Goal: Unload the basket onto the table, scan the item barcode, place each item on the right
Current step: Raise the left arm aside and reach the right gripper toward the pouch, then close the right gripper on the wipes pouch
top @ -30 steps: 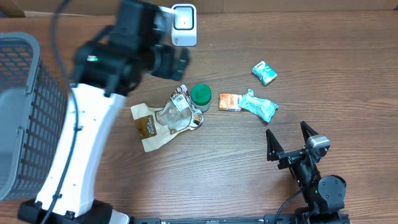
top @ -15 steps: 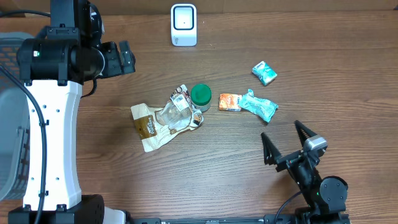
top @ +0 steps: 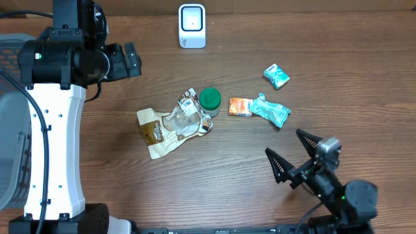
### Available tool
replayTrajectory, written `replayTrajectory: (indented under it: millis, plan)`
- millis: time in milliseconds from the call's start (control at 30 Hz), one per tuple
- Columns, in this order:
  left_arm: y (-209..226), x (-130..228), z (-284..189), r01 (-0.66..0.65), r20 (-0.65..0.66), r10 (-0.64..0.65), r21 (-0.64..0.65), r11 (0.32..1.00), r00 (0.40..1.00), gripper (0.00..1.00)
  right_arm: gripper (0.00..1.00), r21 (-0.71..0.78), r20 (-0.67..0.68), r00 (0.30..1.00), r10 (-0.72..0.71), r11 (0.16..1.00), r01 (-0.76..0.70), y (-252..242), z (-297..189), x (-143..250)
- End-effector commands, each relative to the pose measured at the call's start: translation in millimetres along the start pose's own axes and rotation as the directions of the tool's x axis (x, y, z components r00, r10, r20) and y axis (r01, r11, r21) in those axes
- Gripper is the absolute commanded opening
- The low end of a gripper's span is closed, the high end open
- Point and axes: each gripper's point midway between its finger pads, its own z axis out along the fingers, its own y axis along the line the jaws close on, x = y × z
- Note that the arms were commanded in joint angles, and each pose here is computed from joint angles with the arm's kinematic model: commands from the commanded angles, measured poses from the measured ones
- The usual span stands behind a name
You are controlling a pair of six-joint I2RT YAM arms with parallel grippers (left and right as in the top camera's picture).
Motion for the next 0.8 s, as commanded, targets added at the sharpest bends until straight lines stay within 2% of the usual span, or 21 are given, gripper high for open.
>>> replayTrajectory:
  millis: [0, 100, 267, 367, 567, 600, 633, 700, 767]
  plan:
    - [1, -2, -6, 0.019, 0.019, -0.019, 0.001, 1.000, 1.000, 1.00, 1.00, 0.041, -0.086, 0.995, 0.048, 0.998, -0.045, 1, 6, -34]
    - [1, -2, -6, 0.019, 0.019, -0.019, 0.001, 1.000, 1.000, 0.99, 1.00, 0.083, -0.216, 0.968, 0.125, 0.991, -0.109, -5, 20, -40]
    - [1, -2, -6, 0.019, 0.019, -0.019, 0.001, 1.000, 1.000, 1.00, 1.00, 0.185, -0.444, 0.853, 0.275, 0.959, -0.213, -21, 48, -33]
    - [1, -2, -6, 0.019, 0.019, -0.019, 0.001, 1.000, 1.000, 0.99, 1.00, 0.246, -0.547, 0.759, 0.353, 0.935, -0.257, -34, 66, -18]
    - [1, -2, -6, 0.019, 0.018, -0.019, 0.001, 1.000, 1.000, 1.00, 0.99, 0.282, -0.660, 0.603, 0.449, 0.891, -0.355, -46, 93, 30]
    - [1, -2, -6, 0.019, 0.018, -0.019, 0.001, 1.000, 1.000, 1.00, 0.95, 0.419, -0.627, 0.523, 0.577, 0.816, -0.398, -61, 95, 46]
    - [1, -2, -6, 0.019, 0.018, -0.019, 0.001, 1.000, 1.000, 0.99, 0.95, 0.528, -0.570, 0.468, 0.675, 0.738, -0.421, -75, 94, 55]
    - [1, -2, -6, 0.019, 0.018, -0.019, 0.001, 1.000, 1.000, 1.00, 0.95, 0.646, -0.478, 0.393, 0.785, 0.618, -0.448, -95, 90, 67]
    - [1, -2, -6, 0.019, 0.018, -0.019, 0.001, 1.000, 1.000, 1.00, 0.95, 0.705, -0.417, 0.340, 0.843, 0.536, -0.464, -112, 87, 77]
